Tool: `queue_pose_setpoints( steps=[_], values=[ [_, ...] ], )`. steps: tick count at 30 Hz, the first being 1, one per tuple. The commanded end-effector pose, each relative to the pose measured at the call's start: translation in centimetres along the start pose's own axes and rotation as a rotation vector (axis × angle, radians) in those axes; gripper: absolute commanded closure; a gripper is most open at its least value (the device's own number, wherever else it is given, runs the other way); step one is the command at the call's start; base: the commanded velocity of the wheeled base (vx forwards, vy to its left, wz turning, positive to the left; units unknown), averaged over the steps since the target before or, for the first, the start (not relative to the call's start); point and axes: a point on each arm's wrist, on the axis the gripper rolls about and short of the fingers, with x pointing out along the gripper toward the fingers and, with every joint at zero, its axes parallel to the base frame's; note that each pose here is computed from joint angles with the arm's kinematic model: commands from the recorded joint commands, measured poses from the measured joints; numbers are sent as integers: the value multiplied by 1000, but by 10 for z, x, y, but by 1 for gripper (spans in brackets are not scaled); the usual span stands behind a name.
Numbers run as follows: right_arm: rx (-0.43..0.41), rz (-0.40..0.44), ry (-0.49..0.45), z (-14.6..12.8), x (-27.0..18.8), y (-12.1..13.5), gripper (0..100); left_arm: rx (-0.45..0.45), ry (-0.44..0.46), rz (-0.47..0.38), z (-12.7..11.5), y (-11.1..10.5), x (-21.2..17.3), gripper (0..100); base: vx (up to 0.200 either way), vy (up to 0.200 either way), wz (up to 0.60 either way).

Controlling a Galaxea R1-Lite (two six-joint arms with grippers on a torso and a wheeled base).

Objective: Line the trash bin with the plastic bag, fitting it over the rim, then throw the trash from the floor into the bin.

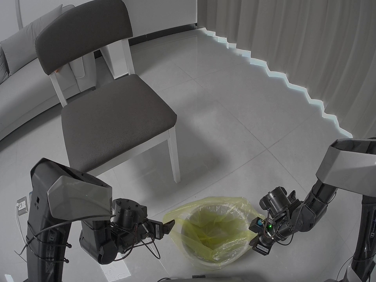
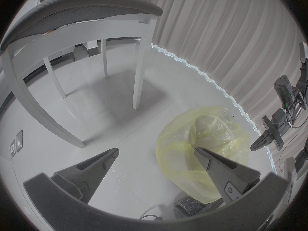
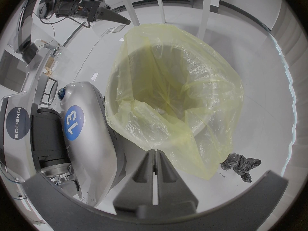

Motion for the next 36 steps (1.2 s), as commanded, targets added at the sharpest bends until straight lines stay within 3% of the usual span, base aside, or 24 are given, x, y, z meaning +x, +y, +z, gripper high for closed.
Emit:
queue_pose_setpoints(
  steps=[1,8,11,15,25,36],
  values=[
    [6,-1,-13,-1,-5,-1,100,4,6,-3,-2,-1,-1,0,0,0,0],
    [35,-3,-67,4,-17,-7,100,13,-27,-15,-3,-2,-10,0,0,0,0],
    [64,-18,-94,8,-23,-11,100,16,-94,-66,-2,-3,-19,0,0,0,0],
    [76,-20,-98,9,-24,-11,100,20,-72,-114,-2,-4,-28,0,-100,-100,0],
    [72,-29,-115,16,-22,-16,100,5,-93,-112,4,-2,-31,0,-200,-200,0],
    [73,-43,-144,32,-10,-28,100,4,-115,-132,9,-4,-28,0,0,0,0]
  ],
)
